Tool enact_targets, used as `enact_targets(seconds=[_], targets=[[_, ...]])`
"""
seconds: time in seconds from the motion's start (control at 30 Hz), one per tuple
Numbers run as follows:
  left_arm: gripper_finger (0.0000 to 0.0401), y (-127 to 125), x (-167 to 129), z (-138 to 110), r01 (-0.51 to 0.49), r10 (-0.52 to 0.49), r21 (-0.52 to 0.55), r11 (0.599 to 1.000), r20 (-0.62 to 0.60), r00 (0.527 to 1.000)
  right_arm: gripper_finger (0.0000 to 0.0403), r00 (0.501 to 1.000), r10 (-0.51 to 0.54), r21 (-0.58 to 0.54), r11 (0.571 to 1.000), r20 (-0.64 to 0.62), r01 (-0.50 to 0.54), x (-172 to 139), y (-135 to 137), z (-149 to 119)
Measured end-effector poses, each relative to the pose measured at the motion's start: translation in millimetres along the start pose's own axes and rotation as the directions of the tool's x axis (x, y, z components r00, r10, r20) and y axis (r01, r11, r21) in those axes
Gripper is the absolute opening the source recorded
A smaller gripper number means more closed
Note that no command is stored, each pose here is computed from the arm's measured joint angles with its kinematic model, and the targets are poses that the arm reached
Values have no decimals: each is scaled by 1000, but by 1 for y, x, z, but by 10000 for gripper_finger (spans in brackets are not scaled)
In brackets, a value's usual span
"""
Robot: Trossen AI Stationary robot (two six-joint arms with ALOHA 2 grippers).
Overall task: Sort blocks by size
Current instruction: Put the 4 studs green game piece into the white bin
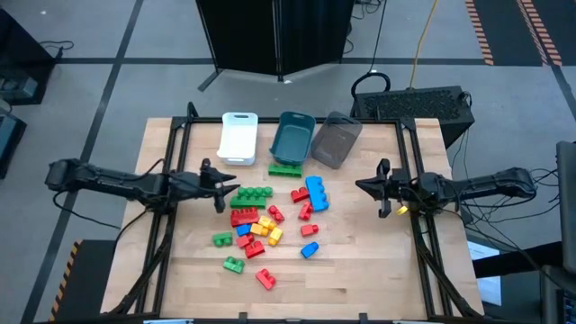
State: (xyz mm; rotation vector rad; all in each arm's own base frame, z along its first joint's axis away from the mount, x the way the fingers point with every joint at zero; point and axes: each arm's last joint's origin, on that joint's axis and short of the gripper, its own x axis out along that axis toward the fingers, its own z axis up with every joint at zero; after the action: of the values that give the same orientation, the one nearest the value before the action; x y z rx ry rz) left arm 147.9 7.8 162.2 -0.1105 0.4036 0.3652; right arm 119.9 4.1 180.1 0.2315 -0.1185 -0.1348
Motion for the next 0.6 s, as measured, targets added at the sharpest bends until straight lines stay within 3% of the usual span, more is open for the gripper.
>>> enact_targets(seconds=[0.23,0.4,0.6], targets=[[132,-4,22,11,12,-2,92,996,-114,994,2,1000,-10,-17,1000,-13,10,11,1,-5],[132,-7,41,19,73,-44,148,986,-190,981,6,999,-36,26,999,-24,37,17,1,-9],[132,-10,58,26,104,-48,227,968,-238,970,56,993,-103,35,994,-66,105,30,3,-8]])
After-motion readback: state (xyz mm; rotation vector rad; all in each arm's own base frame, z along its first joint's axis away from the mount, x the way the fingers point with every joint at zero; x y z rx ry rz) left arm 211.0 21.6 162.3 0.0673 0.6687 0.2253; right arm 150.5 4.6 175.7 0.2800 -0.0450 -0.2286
